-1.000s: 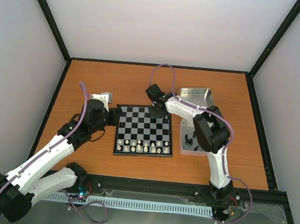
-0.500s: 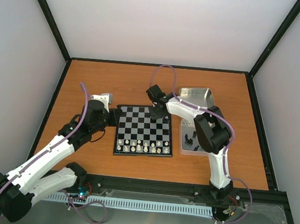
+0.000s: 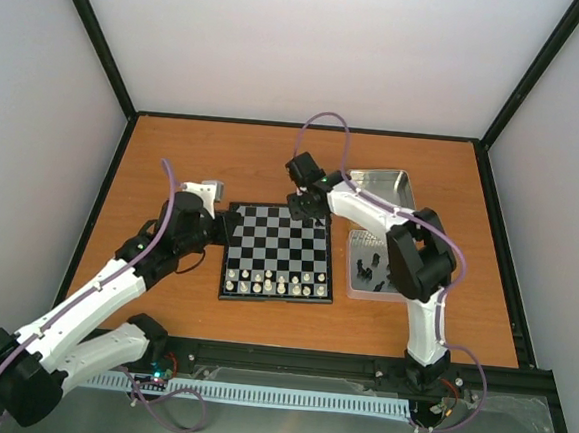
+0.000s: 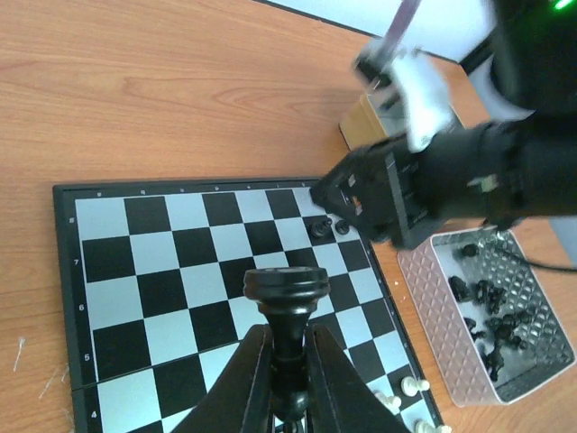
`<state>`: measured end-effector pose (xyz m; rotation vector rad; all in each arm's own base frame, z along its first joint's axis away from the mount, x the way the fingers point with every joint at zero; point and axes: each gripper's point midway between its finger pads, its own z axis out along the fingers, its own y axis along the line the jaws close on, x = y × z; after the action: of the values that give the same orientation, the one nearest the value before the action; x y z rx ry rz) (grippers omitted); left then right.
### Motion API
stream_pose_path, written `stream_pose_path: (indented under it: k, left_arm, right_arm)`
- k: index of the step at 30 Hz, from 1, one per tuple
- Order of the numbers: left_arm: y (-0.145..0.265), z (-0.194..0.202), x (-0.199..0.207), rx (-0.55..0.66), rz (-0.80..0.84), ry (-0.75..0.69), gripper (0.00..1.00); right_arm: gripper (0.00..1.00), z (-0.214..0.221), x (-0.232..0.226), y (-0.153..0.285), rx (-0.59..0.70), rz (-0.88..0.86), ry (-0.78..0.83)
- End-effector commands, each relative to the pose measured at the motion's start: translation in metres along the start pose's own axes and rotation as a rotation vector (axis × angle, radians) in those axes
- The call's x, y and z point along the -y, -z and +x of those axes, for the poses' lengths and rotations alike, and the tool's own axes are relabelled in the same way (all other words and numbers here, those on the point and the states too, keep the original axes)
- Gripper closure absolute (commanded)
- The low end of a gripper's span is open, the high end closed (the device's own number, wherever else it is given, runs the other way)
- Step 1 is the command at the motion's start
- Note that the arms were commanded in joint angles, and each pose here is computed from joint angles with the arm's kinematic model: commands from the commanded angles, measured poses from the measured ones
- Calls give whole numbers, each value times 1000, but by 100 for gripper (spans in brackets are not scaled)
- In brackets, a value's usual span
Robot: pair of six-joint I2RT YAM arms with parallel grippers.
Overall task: Set up the chess pieces on the board
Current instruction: Adjust the chess piece on the chessboard, then place the chess piece on the chessboard.
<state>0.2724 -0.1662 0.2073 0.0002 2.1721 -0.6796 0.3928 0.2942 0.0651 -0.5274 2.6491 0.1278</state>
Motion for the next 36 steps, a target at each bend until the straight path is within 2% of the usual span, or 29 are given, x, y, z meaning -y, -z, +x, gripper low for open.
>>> stream_pose_path:
  k: [1,5,11,14,17,23,27,32,36]
  left_arm:
    - [4,-17,29,21,121,-132,99]
    - [1,-19,53,-5,235,-243,99]
    - [5,-10,114,-105,561,-408,95]
    - [1,-2,135,-134,595,-482,95]
    - [-1,10,154,-155,633,-541,94]
    - [2,22,173,-178,725,-575,95]
    - [1,22,174,-177,730,-576,95]
    - [2,24,175,-182,745,-583,94]
    - [3,27,176,-192,762,-582,94]
  right_arm:
    - [63,-42,-4,84,163,-117,-83]
    - [57,-31,-1,135,239,-240,-160]
    - [47,-3,-16,205,338,-523,-198]
    - [43,7,-31,238,383,-679,-189]
    - [39,12,-36,261,404,-745,-189]
    - [37,34,-45,261,345,-842,-226]
    - [39,45,-50,256,303,-880,-238]
    - [47,53,-54,253,273,-916,-240]
    - [57,54,-58,249,252,-943,-247]
